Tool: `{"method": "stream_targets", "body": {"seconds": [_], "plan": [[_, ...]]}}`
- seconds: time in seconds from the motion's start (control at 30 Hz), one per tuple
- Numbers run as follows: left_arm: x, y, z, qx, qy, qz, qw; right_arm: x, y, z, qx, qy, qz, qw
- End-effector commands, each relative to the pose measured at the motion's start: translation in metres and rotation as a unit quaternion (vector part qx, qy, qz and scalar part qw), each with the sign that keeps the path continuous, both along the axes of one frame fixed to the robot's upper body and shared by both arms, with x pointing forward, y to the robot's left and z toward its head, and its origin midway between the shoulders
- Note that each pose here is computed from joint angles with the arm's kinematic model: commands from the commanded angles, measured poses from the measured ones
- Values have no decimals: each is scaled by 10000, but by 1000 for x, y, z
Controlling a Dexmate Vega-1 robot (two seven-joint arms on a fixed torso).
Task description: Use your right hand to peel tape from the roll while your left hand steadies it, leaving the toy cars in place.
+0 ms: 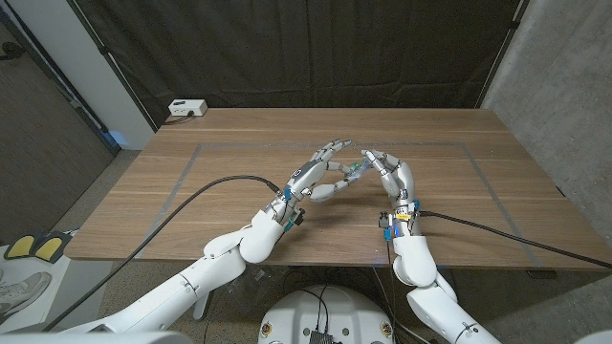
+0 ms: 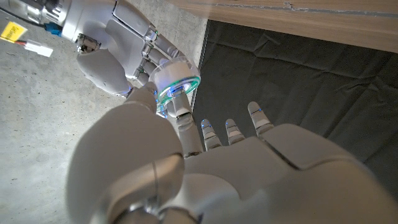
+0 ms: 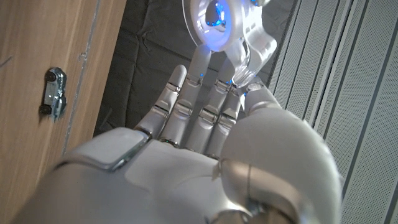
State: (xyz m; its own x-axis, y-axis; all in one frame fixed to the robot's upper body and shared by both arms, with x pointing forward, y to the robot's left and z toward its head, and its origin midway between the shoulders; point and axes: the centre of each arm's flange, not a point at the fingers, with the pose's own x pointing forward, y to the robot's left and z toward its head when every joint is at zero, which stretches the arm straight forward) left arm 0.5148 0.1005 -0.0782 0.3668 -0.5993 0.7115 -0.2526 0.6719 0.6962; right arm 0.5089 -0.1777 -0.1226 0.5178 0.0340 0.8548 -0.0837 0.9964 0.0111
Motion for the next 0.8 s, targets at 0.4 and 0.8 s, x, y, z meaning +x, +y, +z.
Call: {"method": "stream_targets", "body": {"seconds": [0.4, 0.8], "plan": [[-19, -8, 5, 1158, -1331, 368, 9836, -13, -1, -5, 417, -117, -511, 9978], [-20, -2, 14, 1499, -1976, 511, 9674, -7, 3, 3, 417, -29, -577, 9975]]}}
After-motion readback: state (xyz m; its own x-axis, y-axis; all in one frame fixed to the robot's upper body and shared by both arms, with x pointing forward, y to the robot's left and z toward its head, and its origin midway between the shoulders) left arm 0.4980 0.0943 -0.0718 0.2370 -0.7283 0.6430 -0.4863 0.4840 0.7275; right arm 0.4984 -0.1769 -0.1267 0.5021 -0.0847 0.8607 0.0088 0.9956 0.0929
